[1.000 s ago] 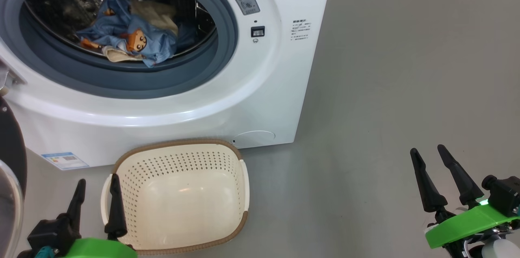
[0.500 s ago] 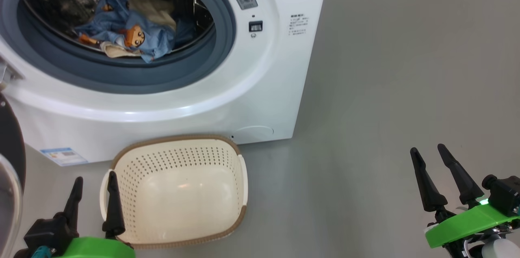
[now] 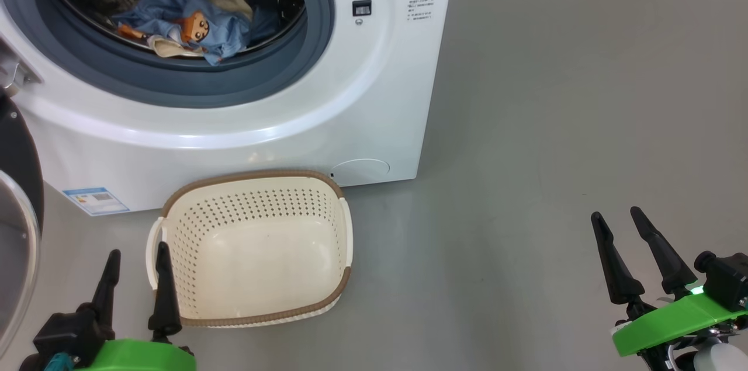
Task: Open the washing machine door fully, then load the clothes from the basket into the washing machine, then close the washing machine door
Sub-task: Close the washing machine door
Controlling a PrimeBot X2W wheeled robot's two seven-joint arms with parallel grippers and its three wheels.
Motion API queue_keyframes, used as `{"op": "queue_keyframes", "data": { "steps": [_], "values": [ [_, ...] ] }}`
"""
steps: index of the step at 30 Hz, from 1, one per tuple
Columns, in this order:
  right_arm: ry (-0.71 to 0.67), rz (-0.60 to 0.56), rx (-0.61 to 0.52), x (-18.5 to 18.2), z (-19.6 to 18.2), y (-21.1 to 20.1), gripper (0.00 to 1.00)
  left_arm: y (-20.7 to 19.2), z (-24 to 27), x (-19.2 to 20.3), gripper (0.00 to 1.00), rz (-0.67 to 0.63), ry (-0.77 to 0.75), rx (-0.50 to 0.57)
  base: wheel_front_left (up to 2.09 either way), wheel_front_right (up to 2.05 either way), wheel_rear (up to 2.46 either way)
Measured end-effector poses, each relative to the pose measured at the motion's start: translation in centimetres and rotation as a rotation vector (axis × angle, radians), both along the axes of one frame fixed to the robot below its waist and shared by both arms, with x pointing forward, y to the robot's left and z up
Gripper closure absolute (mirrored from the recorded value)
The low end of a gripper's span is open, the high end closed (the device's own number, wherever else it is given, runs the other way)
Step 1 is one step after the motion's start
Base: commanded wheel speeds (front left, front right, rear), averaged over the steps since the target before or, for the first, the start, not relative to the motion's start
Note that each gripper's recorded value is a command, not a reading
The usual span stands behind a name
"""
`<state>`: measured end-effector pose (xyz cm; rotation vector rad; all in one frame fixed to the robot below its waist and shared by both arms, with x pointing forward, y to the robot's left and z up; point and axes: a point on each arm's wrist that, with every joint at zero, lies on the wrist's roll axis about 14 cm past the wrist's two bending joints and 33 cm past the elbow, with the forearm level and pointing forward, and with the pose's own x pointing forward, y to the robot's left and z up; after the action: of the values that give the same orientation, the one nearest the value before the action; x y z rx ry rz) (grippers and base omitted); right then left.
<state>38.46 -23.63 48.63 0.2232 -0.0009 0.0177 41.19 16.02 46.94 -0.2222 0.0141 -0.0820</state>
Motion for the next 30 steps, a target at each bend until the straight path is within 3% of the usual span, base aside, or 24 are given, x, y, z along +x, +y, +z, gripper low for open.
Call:
{"op": "queue_keyframes", "data": {
  "steps": [13,30],
  "values": [
    [-0.019,0.051,0.005,0.7,0.5,1.7,0.0,1.6,0.8,-1.3,0.0,0.048,-0.017,-0.021,0.0,0.0,0.0],
    [-0.029,0.333,0.004,2.7,0.7,10.7,0.0,8.4,1.4,-8.2,0.0,0.322,-0.01,-0.035,0.0,0.0,0.0]
  ]
}}
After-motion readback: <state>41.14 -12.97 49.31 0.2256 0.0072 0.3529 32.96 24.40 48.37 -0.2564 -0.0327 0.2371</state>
